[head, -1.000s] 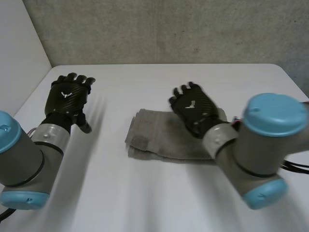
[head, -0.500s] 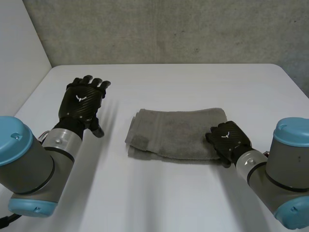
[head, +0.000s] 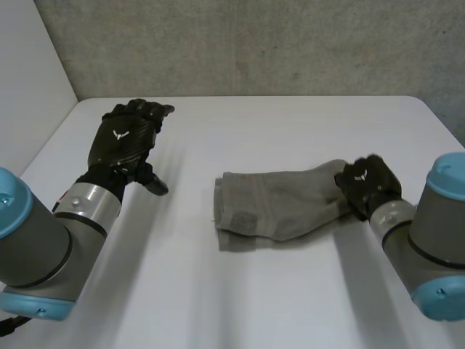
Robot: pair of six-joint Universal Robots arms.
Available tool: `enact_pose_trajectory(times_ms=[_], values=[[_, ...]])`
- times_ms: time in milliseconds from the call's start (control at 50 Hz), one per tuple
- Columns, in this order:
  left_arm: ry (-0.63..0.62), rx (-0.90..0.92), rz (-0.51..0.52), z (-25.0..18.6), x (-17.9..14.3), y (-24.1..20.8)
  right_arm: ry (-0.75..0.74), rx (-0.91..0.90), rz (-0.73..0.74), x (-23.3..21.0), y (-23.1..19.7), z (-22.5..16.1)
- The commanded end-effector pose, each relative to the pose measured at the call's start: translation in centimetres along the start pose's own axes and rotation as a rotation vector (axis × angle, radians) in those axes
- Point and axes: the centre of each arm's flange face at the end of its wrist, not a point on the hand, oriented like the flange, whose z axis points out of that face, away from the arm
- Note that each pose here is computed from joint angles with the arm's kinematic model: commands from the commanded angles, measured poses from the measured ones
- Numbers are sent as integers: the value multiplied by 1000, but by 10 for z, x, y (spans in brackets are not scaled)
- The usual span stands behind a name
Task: Fold the towel.
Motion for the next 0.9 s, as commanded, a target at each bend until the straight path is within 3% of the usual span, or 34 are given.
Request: enact_pose_trajectory(times_ms=[20, 100, 260, 380, 440, 480, 500, 520, 540, 580, 700, 800, 900], values=[[-14, 69, 4, -1, -4, -23, -36, 257, -189, -28, -77, -9], [-23, 91, 6, 0, -6, -30, -167, 418, -348, -85, -108, -24], [-30, 104, -11, 0, -7, -35, -367, 518, -502, -156, -105, -60], [-31, 105, -18, 1, -7, -35, -369, 498, -471, -154, -100, -63], [-32, 113, -19, 3, -8, -37, -289, 491, -362, -125, -113, -61], [-30, 119, -19, 6, -7, -38, -213, 444, -192, -86, -116, -56], [-27, 121, -20, 8, -6, -40, -213, 443, -192, -86, -116, -56], [-27, 121, -20, 8, -6, -40, -197, 415, -99, -72, -113, -52], [-21, 118, -21, 9, -4, -40, -197, 415, -98, -72, -113, -52], [-16, 111, -24, 12, -3, -40, -172, 377, 85, -48, -108, -50], [38, 61, -106, 22, 14, -36, -101, 301, 342, -3, -89, -42], [62, -22, -141, 33, 30, -24, -87, 238, 398, 14, -73, -31], [51, -136, -133, 42, 55, -5, -148, 186, 415, 4, -62, -15]])
